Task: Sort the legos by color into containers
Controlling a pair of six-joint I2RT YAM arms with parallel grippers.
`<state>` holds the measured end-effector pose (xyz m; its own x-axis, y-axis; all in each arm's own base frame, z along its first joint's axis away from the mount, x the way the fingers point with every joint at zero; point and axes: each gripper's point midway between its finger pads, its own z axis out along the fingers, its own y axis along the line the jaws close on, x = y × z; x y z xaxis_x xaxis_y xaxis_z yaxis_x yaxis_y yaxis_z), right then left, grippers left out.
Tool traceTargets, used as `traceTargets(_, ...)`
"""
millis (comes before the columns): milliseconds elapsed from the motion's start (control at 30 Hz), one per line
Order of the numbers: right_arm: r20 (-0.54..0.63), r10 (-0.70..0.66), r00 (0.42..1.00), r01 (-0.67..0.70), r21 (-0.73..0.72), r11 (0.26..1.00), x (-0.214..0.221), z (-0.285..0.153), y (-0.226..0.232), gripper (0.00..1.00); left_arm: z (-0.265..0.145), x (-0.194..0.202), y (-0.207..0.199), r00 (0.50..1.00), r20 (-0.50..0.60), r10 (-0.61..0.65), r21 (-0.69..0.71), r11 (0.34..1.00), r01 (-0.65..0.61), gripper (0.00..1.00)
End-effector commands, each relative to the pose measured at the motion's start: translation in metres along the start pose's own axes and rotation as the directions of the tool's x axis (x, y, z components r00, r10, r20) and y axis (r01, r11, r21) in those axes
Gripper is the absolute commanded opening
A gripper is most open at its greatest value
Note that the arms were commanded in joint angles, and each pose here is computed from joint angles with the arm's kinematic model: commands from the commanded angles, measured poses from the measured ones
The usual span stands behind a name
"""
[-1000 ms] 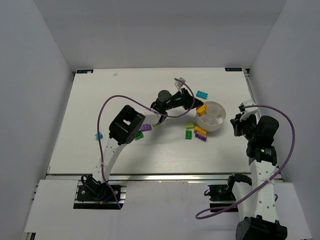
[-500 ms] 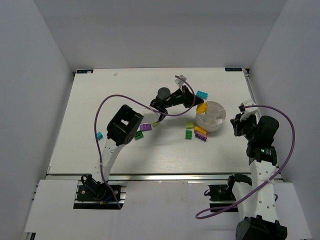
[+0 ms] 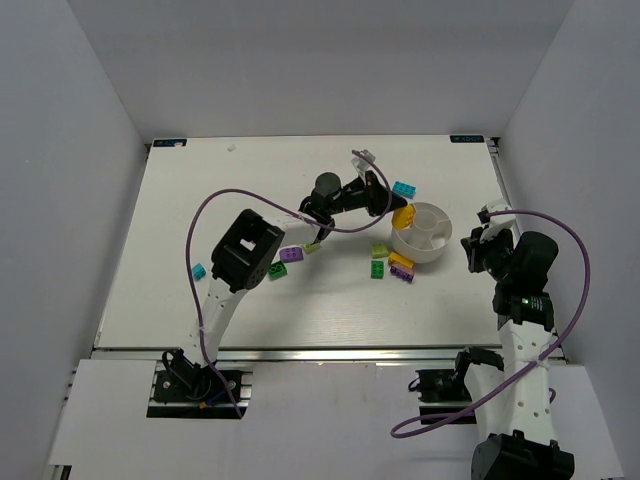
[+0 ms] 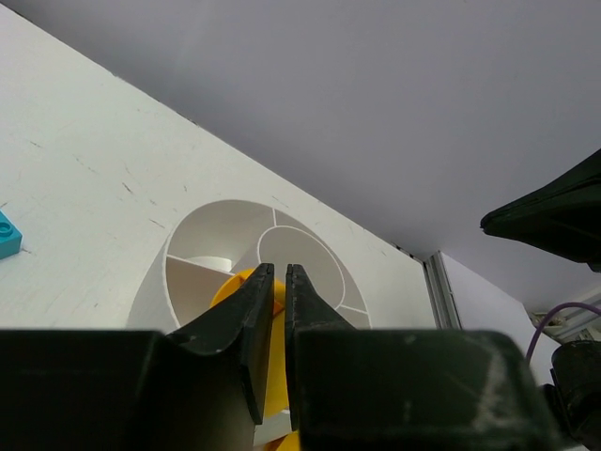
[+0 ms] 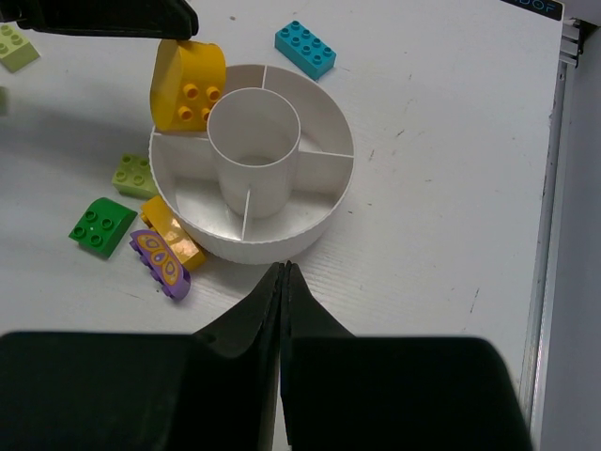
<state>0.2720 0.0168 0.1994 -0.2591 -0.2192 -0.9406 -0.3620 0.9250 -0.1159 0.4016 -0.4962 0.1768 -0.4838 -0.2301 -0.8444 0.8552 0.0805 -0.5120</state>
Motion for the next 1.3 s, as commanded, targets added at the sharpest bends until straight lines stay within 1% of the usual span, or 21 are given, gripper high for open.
traceTargets(0, 0.019, -0.011, 1.000, 0.011, 0.001, 1.000, -0.003, 0.001, -0.002, 0.00, 0.000, -0.043, -0.043, 0.996, 0.043, 0.077, 0.075, 0.994, -0.080, 0.20)
traceTargets(167, 0.019, -0.009, 1.000, 0.009, 0.000, 1.000, -0.003, 0.001, -0.001, 0.00, -0.006, -0.042, -0.051, 0.996, 0.037, 0.081, 0.088, 0.993, -0.084, 0.17)
traceTargets(533, 0.014, -0.005, 1.000, 0.005, 0.001, 1.000, -0.001, 0.001, -0.002, 0.00, -0.015, -0.047, -0.067, 0.995, 0.041, 0.095, 0.108, 0.989, -0.099, 0.17)
traceTargets(600, 0.013, -0.008, 1.000, 0.008, -0.004, 1.000, 0.000, 0.002, -0.001, 0.02, -0.016, -0.046, -0.067, 0.994, 0.043, 0.099, 0.104, 0.989, -0.103, 0.18)
traceTargets(633, 0.017, -0.011, 1.000, 0.011, -0.012, 1.000, -0.001, 0.002, 0.000, 0.05, -0.019, -0.047, -0.070, 0.994, 0.044, 0.101, 0.099, 0.990, -0.105, 0.30)
traceTargets(667, 0.013, -0.013, 1.000, 0.013, -0.020, 1.000, 0.000, 0.002, 0.001, 0.17, -0.020, -0.049, -0.071, 0.994, 0.048, 0.102, 0.094, 0.990, -0.106, 0.41)
traceTargets(700, 0.013, -0.015, 1.000, 0.016, -0.040, 0.999, 0.001, 0.003, 0.005, 0.28, -0.027, -0.055, -0.070, 0.993, 0.059, 0.107, 0.078, 0.991, -0.111, 0.47)
traceTargets(733, 0.012, -0.015, 1.000, 0.015, -0.061, 0.998, 0.002, 0.003, 0.008, 0.42, -0.032, -0.060, -0.069, 0.991, 0.068, 0.112, 0.067, 0.991, -0.116, 0.51)
traceTargets(767, 0.004, -0.015, 1.000, 0.016, -0.099, 0.995, 0.004, 0.004, 0.015, 0.65, -0.034, -0.062, -0.071, 0.990, 0.072, 0.124, 0.059, 0.990, -0.129, 0.56)
traceTargets(833, 0.017, -0.042, 0.999, 0.045, -0.215, 0.976, 0.004, 0.007, 0.032, 0.77, -0.044, -0.061, -0.063, 0.991, 0.056, 0.125, -0.008, 0.992, -0.125, 0.65)
traceTargets(867, 0.032, -0.054, 0.998, 0.060, -0.244, 0.968, -0.007, 0.006, 0.034, 0.83, -0.047, -0.076, -0.073, 0.980, 0.064, 0.191, -0.021, 0.982, -0.190, 0.69)
traceTargets(900, 0.004, -0.043, 0.999, 0.043, -0.289, 0.956, -0.005, 0.009, 0.038, 0.84, -0.050, -0.080, -0.076, 0.977, 0.053, 0.205, -0.042, 0.978, -0.203, 0.71)
traceTargets(933, 0.012, -0.042, 0.999, 0.043, -0.323, 0.945, -0.012, 0.010, 0.041, 0.85, -0.057, -0.078, -0.068, 0.981, 0.012, 0.192, -0.089, 0.978, -0.190, 0.72)
traceTargets(967, 0.031, -0.055, 0.998, 0.062, -0.316, 0.947, -0.032, 0.011, 0.034, 0.85, -0.063, -0.091, -0.074, 0.974, 0.025, 0.224, -0.130, 0.967, -0.219, 0.74)
traceTargets(1000, -0.015, -0.026, 1.000, 0.020, -0.340, 0.940, -0.030, 0.019, 0.033, 0.85, -0.067, -0.092, -0.072, 0.975, 0.018, 0.219, -0.167, 0.963, -0.213, 0.76)
traceTargets(1033, -0.030, -0.013, 0.999, 0.002, -0.346, 0.938, -0.037, 0.022, 0.030, 0.85, -0.074, -0.090, -0.066, 0.980, -0.006, 0.200, -0.227, 0.954, -0.196, 0.78)
traceTargets(1067, -0.042, -0.002, 0.999, -0.013, -0.355, 0.935, -0.043, 0.027, 0.028, 0.85, -0.086, -0.109, -0.063, 0.977, 0.031, 0.211, -0.316, 0.929, -0.191, 0.80)
traceTargets(1100, -0.072, 0.015, 0.997, -0.041, -0.381, 0.924, -0.053, 0.037, 0.027, 0.85, -0.093, -0.103, -0.060, 0.985, 0.004, 0.174, -0.354, 0.921, -0.162, 0.80)
traceTargets(1167, -0.101, 0.041, 0.994, -0.076, -0.373, 0.925, -0.061, 0.048, 0.022, 0.86, -0.107, -0.108, -0.053, 0.992, 0.005, 0.129, -0.438, 0.892, -0.114, 0.80)
traceTargets(1200, -0.108, 0.046, 0.993, -0.084, -0.379, 0.922, -0.070, 0.061, 0.019, 0.86, -0.118, -0.104, -0.054, 0.996, -0.031, 0.089, -0.470, 0.878, -0.093, 0.80)
traceTargets(1267, -0.154, 0.044, 0.987, -0.100, -0.375, 0.921, -0.074, 0.074, 0.020, 0.86, -0.132, -0.104, -0.055, 0.996, -0.068, 0.060, -0.516, 0.852, -0.086, 0.81)
